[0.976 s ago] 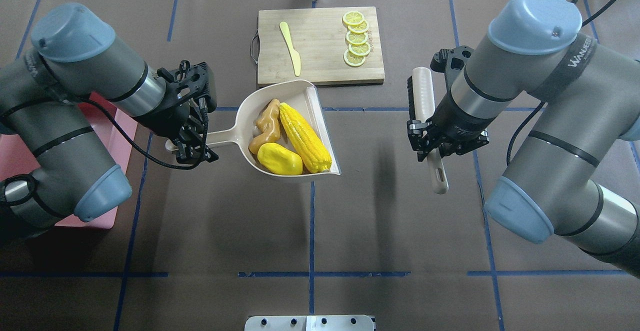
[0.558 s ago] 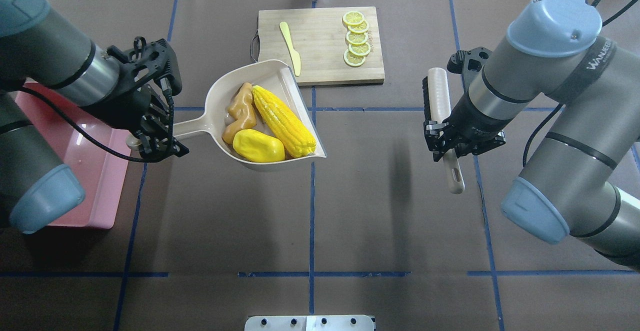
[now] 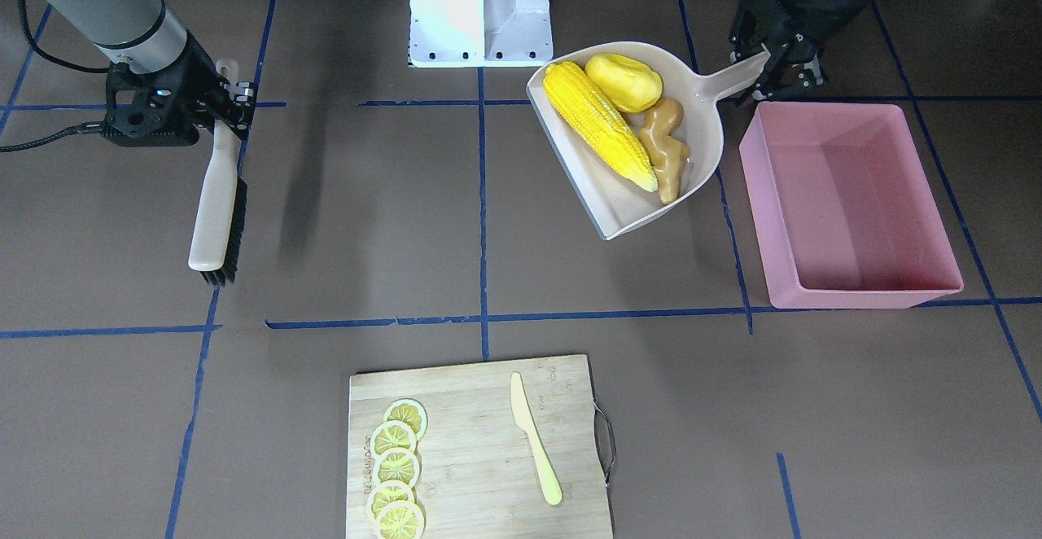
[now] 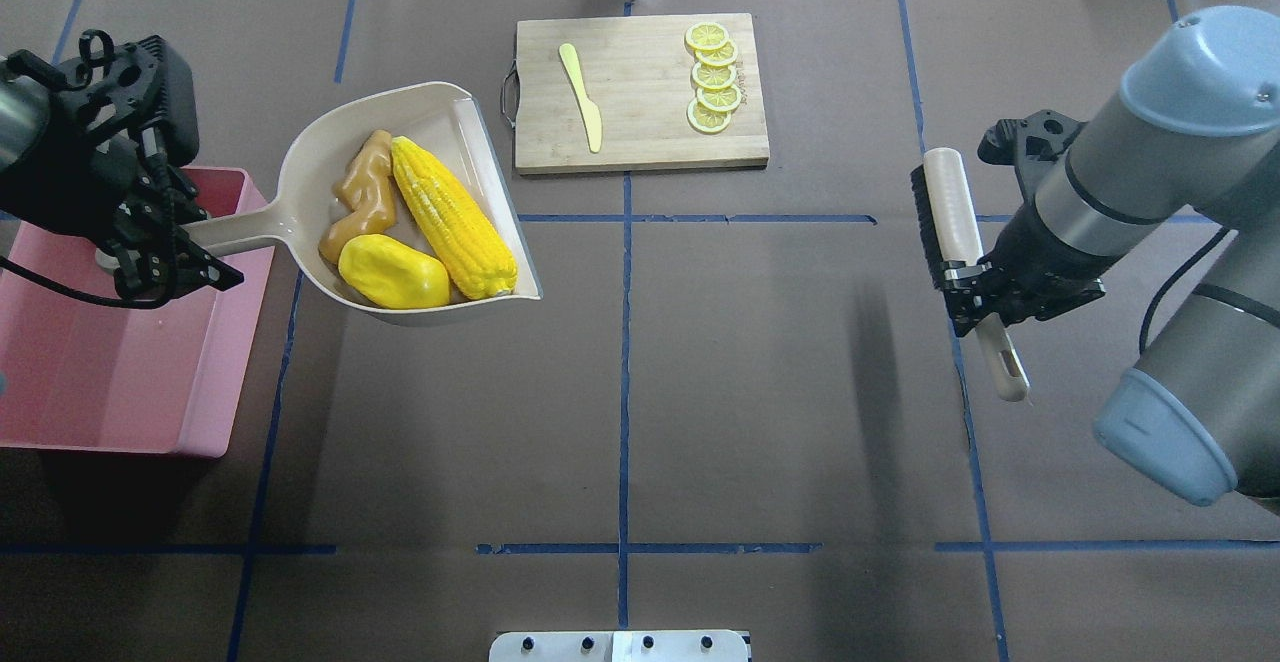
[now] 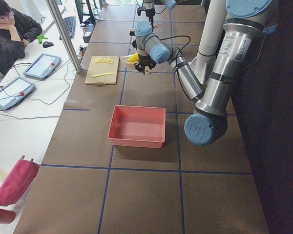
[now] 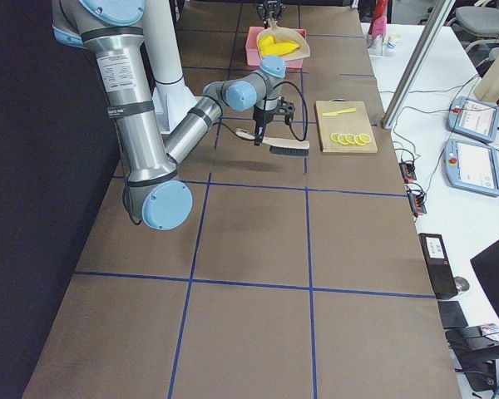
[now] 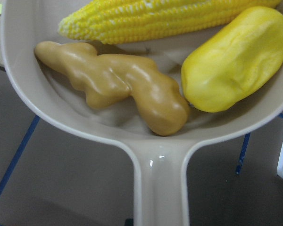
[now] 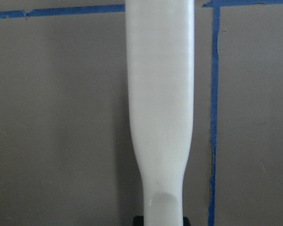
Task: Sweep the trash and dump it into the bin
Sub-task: 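Lift the loaded dustpan toward the pink bin with the left gripper while the right withdraws, then tilt the dustpan over the pink bin with the left gripper to dump the produce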
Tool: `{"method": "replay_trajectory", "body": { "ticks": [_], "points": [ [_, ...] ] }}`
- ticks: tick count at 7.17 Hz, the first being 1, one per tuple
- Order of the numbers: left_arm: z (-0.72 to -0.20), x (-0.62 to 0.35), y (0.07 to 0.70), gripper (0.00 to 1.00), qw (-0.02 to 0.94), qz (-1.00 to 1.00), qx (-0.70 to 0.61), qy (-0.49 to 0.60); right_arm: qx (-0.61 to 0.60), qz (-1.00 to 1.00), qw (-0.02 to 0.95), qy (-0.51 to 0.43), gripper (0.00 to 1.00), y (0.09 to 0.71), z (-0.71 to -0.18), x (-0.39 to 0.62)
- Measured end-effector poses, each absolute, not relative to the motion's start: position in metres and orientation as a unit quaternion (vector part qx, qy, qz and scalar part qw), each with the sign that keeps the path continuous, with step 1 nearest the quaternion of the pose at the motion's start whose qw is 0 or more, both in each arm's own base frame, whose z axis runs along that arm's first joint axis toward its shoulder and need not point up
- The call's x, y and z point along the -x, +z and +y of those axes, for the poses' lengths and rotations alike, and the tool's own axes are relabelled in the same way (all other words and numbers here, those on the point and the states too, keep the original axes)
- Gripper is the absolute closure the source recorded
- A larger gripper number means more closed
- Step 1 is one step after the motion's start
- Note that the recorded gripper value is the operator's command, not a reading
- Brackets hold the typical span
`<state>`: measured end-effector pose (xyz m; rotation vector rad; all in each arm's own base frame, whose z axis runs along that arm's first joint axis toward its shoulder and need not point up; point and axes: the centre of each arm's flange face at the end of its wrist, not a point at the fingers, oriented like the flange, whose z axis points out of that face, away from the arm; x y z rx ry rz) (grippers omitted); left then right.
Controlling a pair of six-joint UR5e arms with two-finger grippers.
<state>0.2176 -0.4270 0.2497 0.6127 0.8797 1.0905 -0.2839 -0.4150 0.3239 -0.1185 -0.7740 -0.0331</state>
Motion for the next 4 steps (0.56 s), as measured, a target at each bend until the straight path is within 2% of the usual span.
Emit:
{"method": "replay_trajectory", "body": {
  "ticks": [4],
  "points": [
    [-0.435,-0.161,0.305,1.0,0.714,0.352,-0.292,0.53,0.055,-0.346,0.935,-0.054,1.0,0.426,-0.372,0.213]
  ]
}}
